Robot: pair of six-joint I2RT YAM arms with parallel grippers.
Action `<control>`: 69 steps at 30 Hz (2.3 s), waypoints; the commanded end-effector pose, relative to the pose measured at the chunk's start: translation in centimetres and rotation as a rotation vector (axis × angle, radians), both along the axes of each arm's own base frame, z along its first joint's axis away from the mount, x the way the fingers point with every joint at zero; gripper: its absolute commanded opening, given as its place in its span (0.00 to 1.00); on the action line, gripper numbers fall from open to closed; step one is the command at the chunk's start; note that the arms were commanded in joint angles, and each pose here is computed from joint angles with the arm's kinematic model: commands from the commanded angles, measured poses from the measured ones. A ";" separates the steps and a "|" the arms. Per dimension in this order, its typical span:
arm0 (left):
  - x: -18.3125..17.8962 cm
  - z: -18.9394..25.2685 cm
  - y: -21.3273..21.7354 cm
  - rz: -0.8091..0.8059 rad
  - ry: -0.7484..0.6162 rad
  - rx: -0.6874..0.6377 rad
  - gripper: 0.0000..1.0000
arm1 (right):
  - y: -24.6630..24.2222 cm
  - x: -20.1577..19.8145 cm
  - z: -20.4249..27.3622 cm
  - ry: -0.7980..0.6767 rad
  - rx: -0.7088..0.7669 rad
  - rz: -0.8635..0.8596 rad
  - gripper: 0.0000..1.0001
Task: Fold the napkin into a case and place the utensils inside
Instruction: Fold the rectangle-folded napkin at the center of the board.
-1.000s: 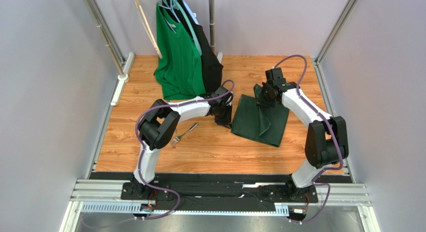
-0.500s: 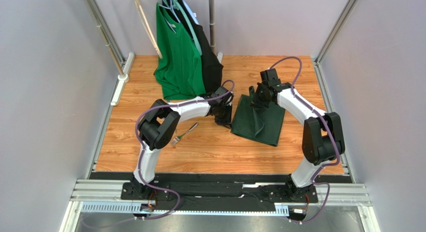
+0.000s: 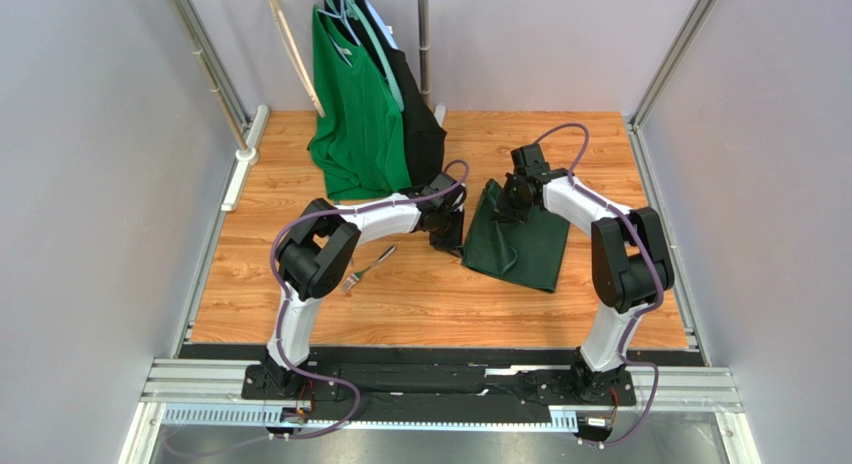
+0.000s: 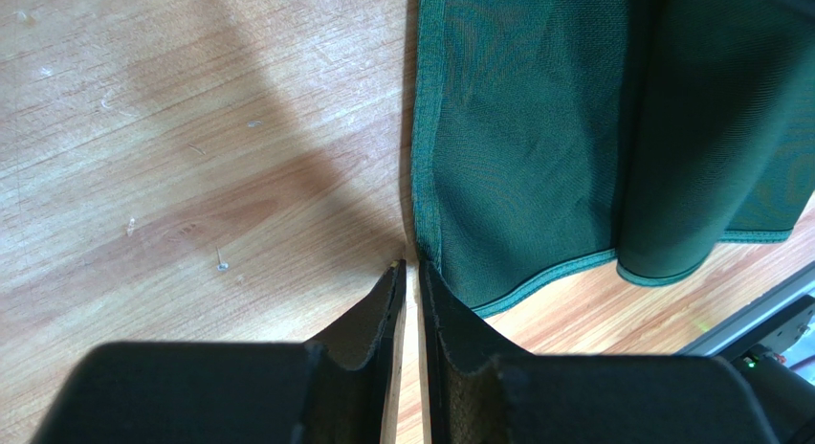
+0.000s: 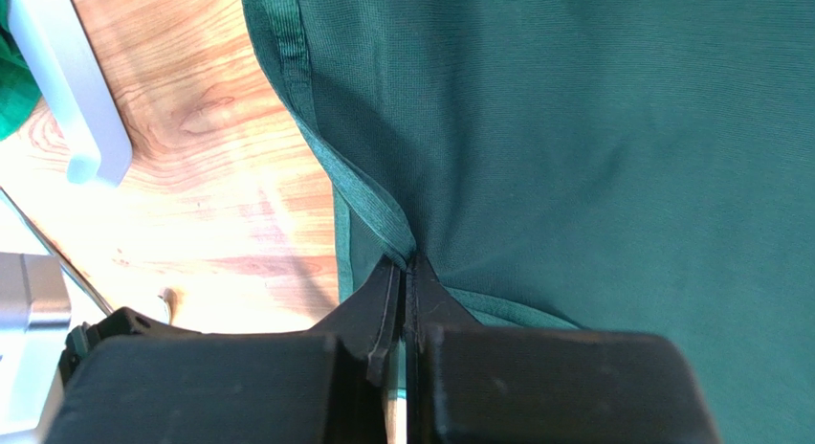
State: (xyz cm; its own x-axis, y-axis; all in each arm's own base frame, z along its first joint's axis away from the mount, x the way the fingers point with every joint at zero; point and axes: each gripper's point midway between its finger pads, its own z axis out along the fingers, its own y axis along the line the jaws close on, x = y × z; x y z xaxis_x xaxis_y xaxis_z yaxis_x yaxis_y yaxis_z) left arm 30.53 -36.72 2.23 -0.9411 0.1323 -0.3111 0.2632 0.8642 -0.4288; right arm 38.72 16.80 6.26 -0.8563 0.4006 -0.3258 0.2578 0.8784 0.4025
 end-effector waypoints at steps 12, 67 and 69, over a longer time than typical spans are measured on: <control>-0.3 0.3 1.2 0.016 -0.017 0.028 0.19 | 1.9 2.2 -0.7 -0.015 0.062 -0.020 0.00; -0.1 10.5 -9.3 -0.198 -0.140 -0.265 0.22 | -7.5 -4.5 1.5 -0.108 0.168 -0.070 0.20; 0.6 10.7 -9.5 -0.166 -0.148 -0.238 0.20 | -7.2 -4.5 0.5 -0.109 0.181 -0.059 0.18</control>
